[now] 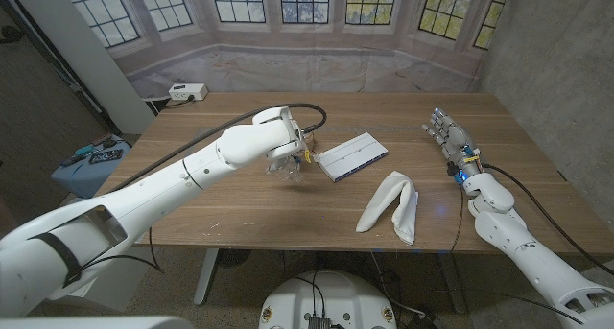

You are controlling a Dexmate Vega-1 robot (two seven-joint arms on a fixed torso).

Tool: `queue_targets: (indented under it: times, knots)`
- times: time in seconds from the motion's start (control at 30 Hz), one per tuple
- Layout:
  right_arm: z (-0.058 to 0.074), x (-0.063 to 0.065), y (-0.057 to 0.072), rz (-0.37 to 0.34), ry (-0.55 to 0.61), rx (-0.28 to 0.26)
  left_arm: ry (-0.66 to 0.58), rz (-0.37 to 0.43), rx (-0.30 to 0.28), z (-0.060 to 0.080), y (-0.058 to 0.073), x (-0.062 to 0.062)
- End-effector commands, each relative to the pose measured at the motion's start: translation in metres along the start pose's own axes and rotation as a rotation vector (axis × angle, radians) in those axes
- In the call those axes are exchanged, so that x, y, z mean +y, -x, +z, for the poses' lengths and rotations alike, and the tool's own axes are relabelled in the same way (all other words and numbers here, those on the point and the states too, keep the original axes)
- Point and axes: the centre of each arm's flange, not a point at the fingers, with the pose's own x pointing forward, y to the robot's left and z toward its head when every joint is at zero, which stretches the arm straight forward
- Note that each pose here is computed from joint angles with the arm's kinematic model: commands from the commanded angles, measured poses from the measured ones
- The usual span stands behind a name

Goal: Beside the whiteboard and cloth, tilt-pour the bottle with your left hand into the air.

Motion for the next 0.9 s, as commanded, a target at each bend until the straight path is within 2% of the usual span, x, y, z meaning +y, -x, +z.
queue_targets:
  times: [0.03, 0.3, 0.9]
  knots:
    - [0.002, 0.003, 0.003, 0.002, 0.006, 0.0, 0.004, 0.017, 0.024, 0.005, 0.001, -0.003]
    - [0.003, 0.003, 0.002, 0.004, 0.004, 0.003, 0.011, 0.022, 0.022, 0.005, 0.002, -0.002]
    - [0.006, 0.004, -0.005, 0.011, 0.014, 0.006, 0.057, 0.047, 0.044, -0.008, 0.003, 0.004]
